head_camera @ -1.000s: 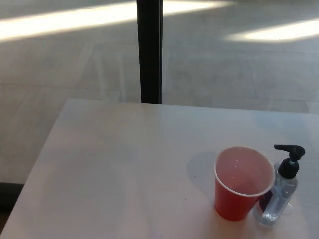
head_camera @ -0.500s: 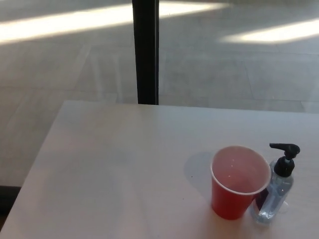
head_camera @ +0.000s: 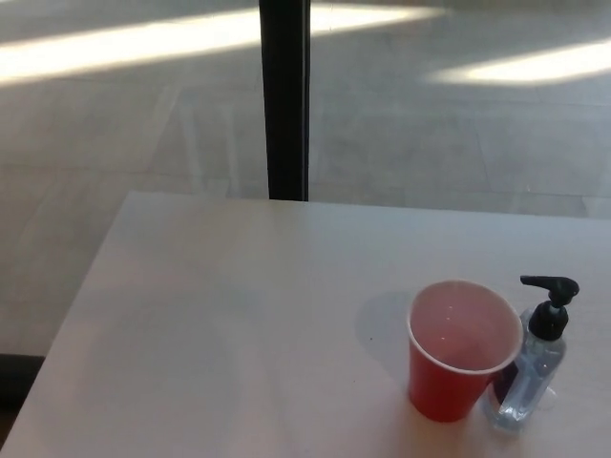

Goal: The robot uses its right hand fist to press the hand soap kept in the middle of the table to get liquid hand soap out

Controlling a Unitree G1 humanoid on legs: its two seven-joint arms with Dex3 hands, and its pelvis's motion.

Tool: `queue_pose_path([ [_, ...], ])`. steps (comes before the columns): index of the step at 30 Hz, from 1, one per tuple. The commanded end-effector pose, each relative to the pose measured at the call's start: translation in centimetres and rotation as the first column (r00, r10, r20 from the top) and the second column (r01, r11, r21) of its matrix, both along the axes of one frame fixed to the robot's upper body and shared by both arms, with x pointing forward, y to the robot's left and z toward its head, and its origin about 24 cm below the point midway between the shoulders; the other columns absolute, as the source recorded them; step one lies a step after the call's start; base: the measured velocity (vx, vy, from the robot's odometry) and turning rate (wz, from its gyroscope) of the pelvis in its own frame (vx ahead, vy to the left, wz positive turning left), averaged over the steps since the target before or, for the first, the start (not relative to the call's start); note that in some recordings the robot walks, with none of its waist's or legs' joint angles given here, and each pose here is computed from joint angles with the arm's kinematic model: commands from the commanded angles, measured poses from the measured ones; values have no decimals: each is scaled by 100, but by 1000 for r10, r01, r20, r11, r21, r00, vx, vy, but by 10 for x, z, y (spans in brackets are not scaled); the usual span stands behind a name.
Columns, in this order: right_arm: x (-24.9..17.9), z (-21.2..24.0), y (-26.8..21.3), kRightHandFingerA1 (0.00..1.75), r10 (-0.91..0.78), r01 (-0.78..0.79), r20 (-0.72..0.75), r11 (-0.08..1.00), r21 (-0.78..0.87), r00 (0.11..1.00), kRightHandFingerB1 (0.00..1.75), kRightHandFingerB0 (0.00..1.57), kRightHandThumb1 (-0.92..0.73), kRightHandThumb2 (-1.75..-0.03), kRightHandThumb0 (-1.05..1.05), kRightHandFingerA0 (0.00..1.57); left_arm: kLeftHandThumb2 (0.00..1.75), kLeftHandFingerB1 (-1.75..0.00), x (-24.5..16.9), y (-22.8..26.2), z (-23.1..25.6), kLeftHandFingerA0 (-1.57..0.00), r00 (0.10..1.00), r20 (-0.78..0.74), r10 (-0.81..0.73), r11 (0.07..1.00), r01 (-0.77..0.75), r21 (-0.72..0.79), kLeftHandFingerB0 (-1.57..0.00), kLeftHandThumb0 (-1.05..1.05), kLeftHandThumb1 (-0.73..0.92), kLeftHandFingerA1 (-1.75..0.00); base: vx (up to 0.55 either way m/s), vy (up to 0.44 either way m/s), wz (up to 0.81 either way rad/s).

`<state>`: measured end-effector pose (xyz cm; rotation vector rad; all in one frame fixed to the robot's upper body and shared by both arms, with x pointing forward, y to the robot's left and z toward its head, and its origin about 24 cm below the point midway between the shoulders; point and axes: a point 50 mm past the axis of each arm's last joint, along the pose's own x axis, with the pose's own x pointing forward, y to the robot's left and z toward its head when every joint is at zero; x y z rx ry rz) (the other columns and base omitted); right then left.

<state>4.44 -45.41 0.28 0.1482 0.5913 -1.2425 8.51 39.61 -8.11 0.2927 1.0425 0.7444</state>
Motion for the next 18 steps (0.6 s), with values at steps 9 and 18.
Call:
queue_pose_path([
  [9, 0, -32, 34, 110, 212, -214, -184, 977, 11, 960, 87, 78, -27, -100, -35, 103, 94, -73, 0, 8, 7, -67, 1000, 2, -2, 1000, 2, 31, -45, -24, 41, -84, 0, 0, 0],
  [18, -1, -32, 35, 89, 164, -166, -78, 986, -25, 983, 79, 66, -27, -97, -37, 83, 91, -74, 1, 8, 8, -70, 1000, -10, -17, 999, 17, 29, -48, -24, 41, -86, 0, 0, 0],
])
